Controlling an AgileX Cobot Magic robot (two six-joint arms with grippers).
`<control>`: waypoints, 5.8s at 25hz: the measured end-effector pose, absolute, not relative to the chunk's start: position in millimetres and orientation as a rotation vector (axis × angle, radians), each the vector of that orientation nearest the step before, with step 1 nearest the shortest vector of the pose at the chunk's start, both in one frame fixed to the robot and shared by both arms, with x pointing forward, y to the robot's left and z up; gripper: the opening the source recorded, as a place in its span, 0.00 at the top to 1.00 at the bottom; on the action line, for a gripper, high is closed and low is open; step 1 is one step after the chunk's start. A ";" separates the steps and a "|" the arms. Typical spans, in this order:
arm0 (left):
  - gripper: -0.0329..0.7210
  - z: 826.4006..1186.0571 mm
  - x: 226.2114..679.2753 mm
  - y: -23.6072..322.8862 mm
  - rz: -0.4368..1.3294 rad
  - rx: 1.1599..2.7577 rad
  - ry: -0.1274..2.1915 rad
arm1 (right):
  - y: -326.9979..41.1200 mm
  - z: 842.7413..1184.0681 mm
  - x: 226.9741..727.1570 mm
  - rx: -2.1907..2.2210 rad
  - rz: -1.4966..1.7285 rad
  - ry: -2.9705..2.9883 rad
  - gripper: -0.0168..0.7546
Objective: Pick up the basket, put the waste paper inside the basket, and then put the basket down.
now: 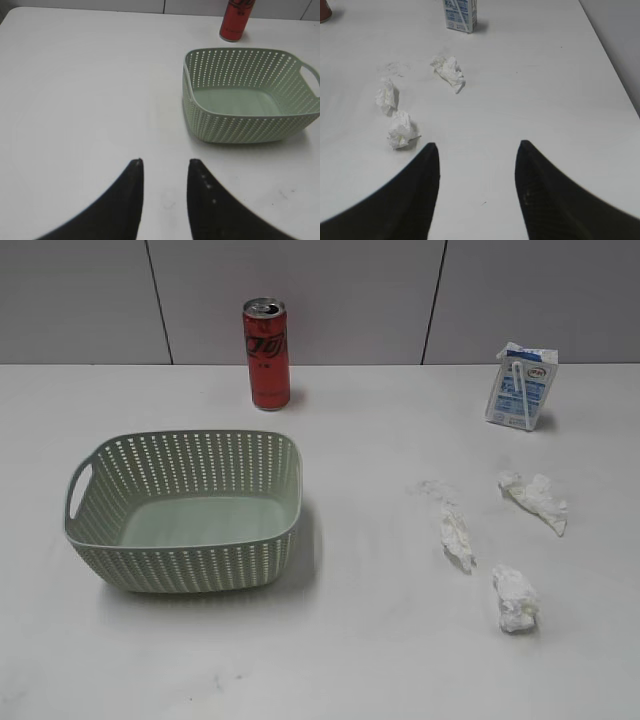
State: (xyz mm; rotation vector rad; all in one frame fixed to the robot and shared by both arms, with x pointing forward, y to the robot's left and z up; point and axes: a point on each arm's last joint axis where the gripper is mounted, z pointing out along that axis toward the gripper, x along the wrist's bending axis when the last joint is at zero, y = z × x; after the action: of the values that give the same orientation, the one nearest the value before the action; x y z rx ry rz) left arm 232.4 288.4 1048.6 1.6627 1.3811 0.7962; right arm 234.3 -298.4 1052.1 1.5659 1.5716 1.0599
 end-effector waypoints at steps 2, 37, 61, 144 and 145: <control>0.64 1048.6 232.4 288.4 0.796 1.663 1.381 | -298.4 1052.1 234.3 1.566 1.060 1.572 0.49; 0.13 1061.1 248.7 288.1 0.789 1.662 1.399 | -298.4 1052.1 234.3 1.566 1.060 1.572 0.49; 0.19 1043.6 495.7 220.6 0.316 2.118 1.671 | -298.4 1052.1 234.3 1.566 1.060 1.572 0.49; 0.96 992.6 537.2 203.2 0.014 2.196 1.958 | -242.5 885.1 619.8 2.087 0.272 2.275 0.62; 0.96 992.6 537.1 203.2 0.014 2.196 1.958 | -242.5 885.1 619.6 2.088 0.270 2.276 0.69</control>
State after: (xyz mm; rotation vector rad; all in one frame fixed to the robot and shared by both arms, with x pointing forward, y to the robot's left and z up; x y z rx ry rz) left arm 537.1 203.2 992.6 2.1961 1.9583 0.0137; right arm 619.6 -242.5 885.1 2.0878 2.2760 0.2702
